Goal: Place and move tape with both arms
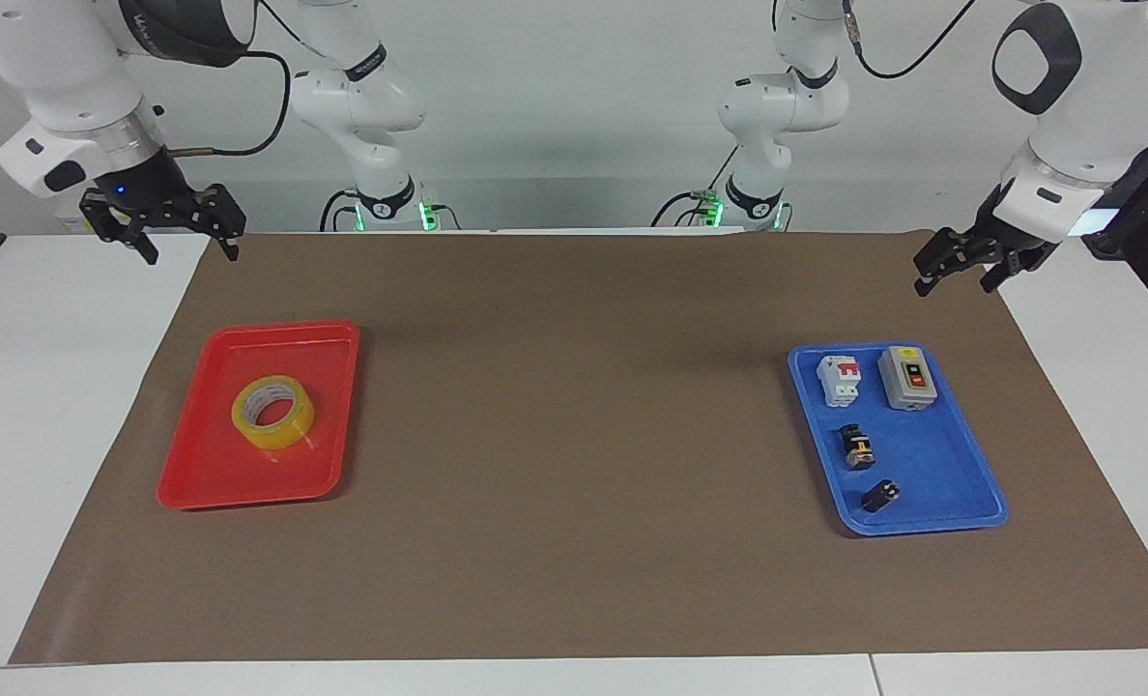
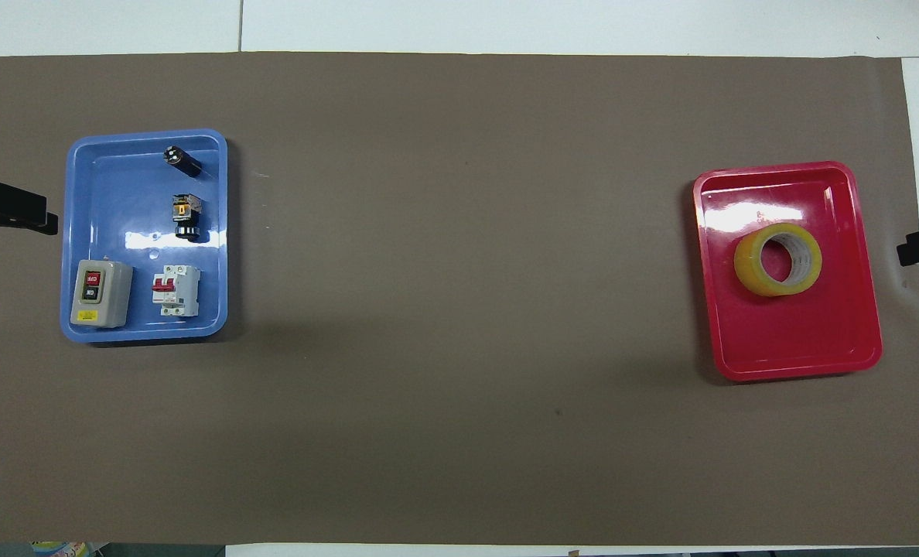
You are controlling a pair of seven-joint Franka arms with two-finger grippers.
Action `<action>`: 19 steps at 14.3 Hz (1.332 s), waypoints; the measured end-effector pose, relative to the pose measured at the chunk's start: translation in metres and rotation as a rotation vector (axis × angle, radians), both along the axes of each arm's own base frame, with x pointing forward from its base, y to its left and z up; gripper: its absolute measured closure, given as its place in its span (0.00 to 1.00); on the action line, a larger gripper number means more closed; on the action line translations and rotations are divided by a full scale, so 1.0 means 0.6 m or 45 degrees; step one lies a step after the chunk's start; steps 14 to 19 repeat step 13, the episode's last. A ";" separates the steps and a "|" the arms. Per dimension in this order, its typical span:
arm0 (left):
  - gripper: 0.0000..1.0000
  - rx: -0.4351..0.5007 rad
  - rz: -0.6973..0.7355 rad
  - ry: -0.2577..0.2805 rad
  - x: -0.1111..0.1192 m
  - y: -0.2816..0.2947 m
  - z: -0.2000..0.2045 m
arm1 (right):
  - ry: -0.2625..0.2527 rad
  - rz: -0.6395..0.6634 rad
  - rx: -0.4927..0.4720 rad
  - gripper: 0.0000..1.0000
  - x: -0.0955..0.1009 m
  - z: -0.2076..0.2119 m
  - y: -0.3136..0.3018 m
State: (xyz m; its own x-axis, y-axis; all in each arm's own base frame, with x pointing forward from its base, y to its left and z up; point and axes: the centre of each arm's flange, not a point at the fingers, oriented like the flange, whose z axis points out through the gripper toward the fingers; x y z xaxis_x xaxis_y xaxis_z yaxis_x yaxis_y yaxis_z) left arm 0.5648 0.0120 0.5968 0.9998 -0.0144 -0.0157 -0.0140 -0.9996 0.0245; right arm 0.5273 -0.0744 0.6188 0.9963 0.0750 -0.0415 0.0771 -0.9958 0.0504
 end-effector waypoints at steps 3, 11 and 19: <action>0.00 0.000 0.000 0.000 0.000 0.000 0.000 | 0.023 -0.013 0.009 0.00 -0.003 -0.007 -0.011; 0.00 0.000 0.000 0.000 0.000 0.000 0.000 | 0.047 -0.017 0.014 0.00 -0.002 -0.015 -0.013; 0.00 0.000 0.000 0.000 0.000 0.000 0.000 | 0.047 -0.020 0.014 0.00 -0.003 -0.015 -0.015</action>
